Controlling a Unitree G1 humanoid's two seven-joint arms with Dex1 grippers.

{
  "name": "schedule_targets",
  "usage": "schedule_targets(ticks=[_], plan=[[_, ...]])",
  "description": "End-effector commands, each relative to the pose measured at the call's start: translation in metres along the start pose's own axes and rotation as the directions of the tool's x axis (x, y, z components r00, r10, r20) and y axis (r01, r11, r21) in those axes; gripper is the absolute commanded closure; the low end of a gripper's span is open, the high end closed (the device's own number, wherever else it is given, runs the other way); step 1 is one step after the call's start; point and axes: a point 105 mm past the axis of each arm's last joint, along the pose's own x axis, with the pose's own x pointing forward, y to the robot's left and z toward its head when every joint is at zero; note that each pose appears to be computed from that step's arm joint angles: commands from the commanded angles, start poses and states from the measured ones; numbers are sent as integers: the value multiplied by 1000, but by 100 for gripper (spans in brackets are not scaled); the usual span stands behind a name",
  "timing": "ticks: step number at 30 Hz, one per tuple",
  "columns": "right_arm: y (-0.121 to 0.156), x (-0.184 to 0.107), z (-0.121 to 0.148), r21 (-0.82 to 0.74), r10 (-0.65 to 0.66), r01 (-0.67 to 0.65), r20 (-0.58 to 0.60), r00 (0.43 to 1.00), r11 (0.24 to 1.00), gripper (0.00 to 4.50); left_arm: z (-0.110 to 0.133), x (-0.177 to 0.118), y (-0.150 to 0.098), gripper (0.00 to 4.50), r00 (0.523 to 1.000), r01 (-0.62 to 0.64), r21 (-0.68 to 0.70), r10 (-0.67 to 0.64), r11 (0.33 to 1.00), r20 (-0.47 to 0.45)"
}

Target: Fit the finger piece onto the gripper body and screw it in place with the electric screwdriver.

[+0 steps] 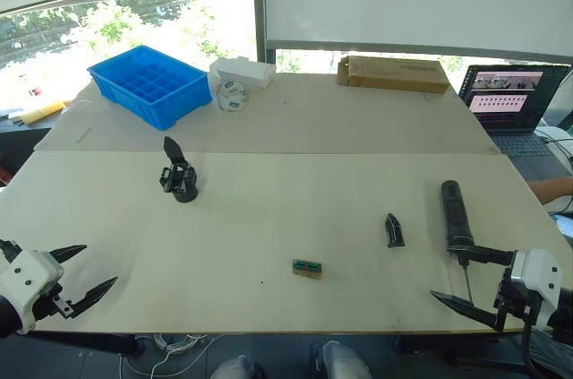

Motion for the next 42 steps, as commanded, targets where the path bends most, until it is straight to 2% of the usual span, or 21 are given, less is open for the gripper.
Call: schedule_targets(ticks=[1,4,7,10,13,17,28,36,42], plan=[[2,7,13,-37,7,-5,45,999,999,2,14,3,10,0,996,-62,-38,64,997,65],[5,23,29,-53,1,6,131,991,999,2,21,6,23,0,973,-153,-213,185,965,138],[-2,33,48,-44,-70,83,243,968,996,2,15,3,25,0,952,-221,-314,274,923,138],[-5,41,64,-43,-109,131,342,934,990,2,1,-1,23,0,933,-287,-377,346,881,99],[-5,46,75,-8,-100,113,413,905,994,2,-15,1,15,0,917,-337,-438,396,834,48],[-4,49,78,-12,-85,100,436,896,995,2,-16,19,4,0,926,-314,-458,375,832,45],[3,59,85,-25,-80,104,463,883,994,2,24,113,-7,0,960,-164,-431,243,887,135],[1,60,81,-30,-95,122,457,884,992,2,48,159,-10,0,967,-88,-370,168,925,189],[0,61,81,-37,-101,133,460,882,990,2,55,180,-2,0,964,-100,-360,179,928,195]])
